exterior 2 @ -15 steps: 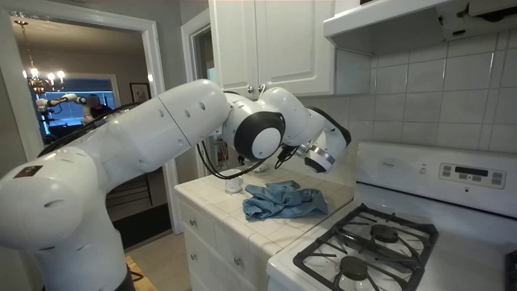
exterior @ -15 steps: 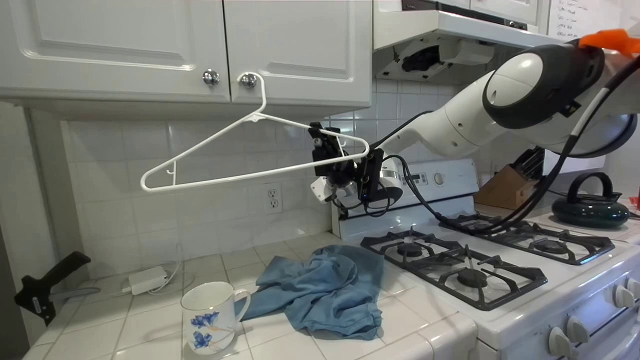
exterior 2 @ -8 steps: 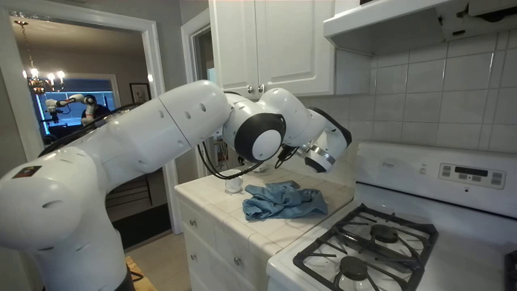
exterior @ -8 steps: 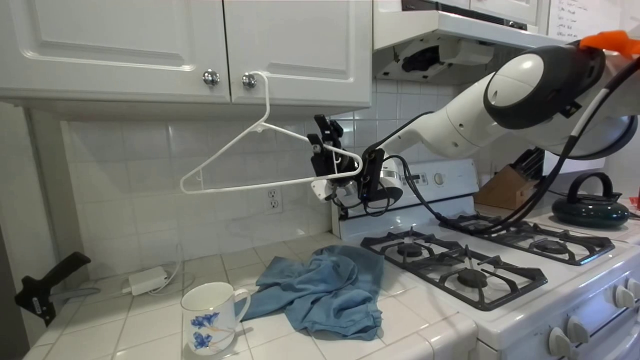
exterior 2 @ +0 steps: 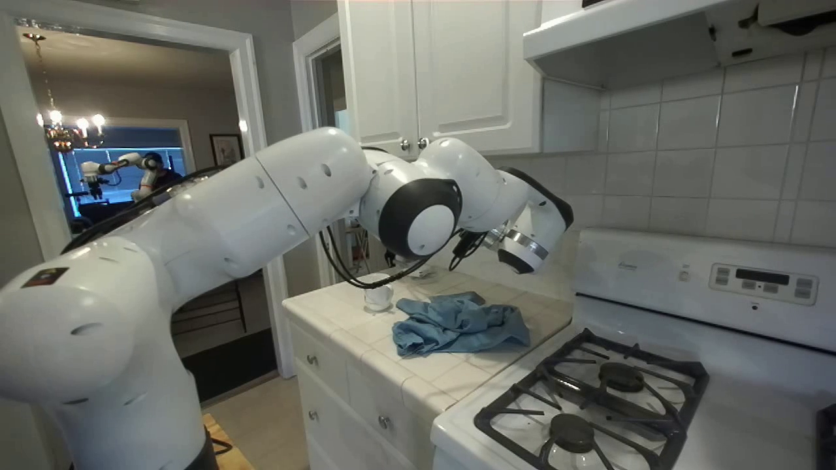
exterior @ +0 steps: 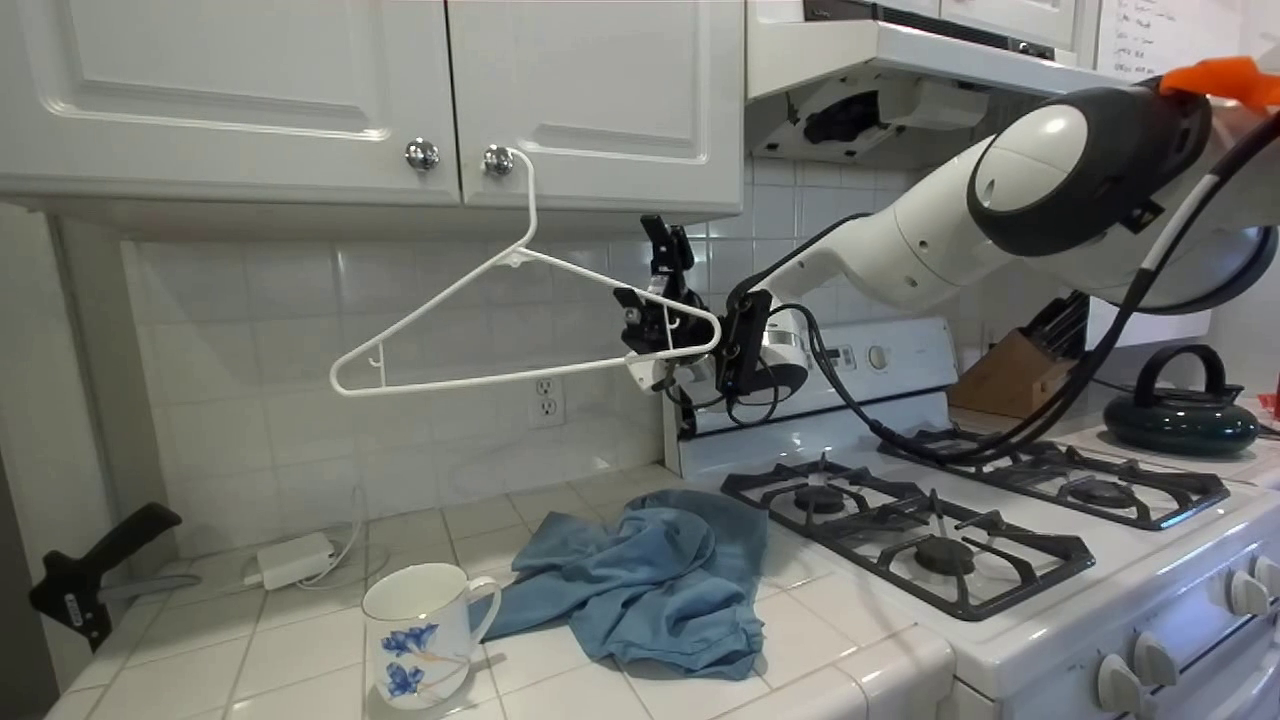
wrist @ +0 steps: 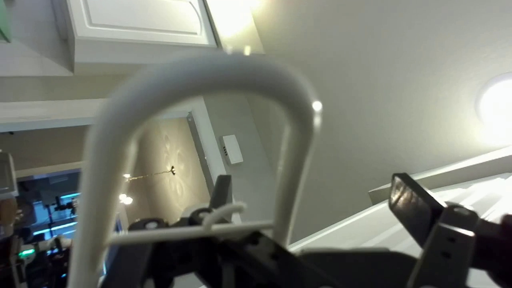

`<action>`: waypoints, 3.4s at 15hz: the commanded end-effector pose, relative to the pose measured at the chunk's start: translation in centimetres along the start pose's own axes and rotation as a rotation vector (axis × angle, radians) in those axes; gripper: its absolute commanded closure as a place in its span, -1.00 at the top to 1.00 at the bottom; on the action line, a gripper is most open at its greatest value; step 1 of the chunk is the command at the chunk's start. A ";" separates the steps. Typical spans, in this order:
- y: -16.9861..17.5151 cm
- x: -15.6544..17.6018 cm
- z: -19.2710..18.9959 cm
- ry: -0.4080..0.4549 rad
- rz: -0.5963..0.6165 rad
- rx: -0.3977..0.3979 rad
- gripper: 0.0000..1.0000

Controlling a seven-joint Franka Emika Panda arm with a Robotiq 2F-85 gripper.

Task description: Put the clothing hanger on the job of the cupboard

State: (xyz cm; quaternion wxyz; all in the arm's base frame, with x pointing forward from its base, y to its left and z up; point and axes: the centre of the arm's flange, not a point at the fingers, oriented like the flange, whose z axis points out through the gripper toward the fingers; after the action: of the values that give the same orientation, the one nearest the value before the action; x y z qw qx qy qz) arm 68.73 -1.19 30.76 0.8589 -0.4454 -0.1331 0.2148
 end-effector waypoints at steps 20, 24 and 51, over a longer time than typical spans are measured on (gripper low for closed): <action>-4.7 0.9 -2.5 0.189 -0.746 -0.768 1.00; -5.2 1.0 -3.8 0.289 -0.878 -0.892 1.00; -4.9 -16.3 -3.0 1.067 -1.110 -1.616 1.00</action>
State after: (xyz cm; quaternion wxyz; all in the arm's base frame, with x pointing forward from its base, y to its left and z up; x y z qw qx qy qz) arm 62.50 -14.01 31.85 0.2846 -0.7838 -0.0655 -0.5480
